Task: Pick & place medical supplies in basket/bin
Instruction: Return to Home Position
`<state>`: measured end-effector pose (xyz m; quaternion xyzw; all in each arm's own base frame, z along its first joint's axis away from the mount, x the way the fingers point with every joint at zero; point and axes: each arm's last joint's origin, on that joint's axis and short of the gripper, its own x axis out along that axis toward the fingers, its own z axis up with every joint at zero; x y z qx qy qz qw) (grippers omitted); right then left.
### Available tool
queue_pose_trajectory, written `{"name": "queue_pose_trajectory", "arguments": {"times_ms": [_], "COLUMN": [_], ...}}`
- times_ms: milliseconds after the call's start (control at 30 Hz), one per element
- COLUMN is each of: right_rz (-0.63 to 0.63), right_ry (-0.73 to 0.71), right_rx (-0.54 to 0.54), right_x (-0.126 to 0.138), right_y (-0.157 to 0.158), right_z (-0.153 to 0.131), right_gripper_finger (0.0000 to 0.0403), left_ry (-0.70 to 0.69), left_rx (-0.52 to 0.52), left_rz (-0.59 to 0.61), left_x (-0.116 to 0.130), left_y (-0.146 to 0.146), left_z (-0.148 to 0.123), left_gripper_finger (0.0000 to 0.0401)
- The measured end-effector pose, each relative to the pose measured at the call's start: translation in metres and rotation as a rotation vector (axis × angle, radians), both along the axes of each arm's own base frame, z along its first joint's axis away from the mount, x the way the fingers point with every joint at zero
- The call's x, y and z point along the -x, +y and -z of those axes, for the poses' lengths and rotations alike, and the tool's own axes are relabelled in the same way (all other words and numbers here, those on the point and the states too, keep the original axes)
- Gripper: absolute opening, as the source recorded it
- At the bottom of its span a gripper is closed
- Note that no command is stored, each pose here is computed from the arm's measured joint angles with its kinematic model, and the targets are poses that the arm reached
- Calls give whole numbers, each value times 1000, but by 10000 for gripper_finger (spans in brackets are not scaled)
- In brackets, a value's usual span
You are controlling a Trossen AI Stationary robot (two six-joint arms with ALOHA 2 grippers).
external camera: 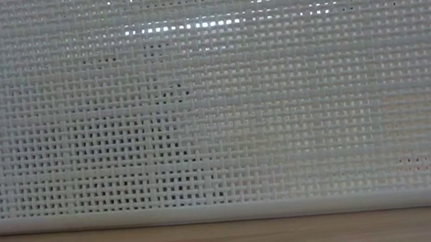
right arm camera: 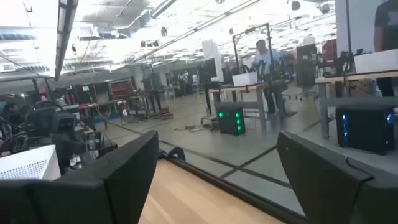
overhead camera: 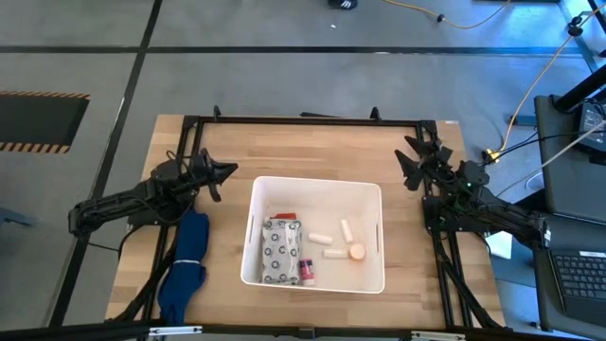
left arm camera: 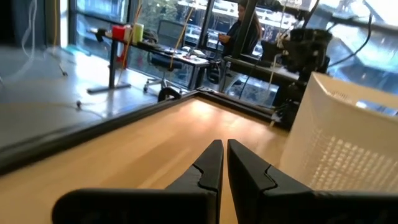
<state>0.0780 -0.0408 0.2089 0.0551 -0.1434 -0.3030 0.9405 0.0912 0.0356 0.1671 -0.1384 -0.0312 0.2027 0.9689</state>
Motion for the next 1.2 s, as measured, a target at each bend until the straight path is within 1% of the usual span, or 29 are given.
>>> {"name": "queue_pose_trajectory", "arguments": {"times_ms": [133,300,500,600,733,1000,1067,1200], "right_rz": [2,3,3,0,-18,-19,-32,-39], "right_ry": [-3,-31,-44,-34,-75,-79,-105,-66], "right_rx": [12,27,35,17,-36,-40,-77,-152], "right_x": [0,1,1,1,1,1,1,-1], "right_y": [0,0,1,0,0,0,0,0], "right_z": [-1,-4,-5,-4,-4,-4,-4,4], "right_gripper_finger": [329,329,329,329,329,329,329,329], "left_ry": [45,69,70,70,70,70,69,70], "left_rx": [-107,-158,-161,-161,-161,-161,-161,-160], "left_rz": [-12,-15,-15,-16,-16,-16,-16,-17], "left_x": [0,0,0,0,0,0,0,0], "left_y": [0,0,0,0,0,0,0,0], "left_z": [0,0,0,0,0,0,0,0], "left_gripper_finger": [18,17,17,18,17,17,17,17]}}
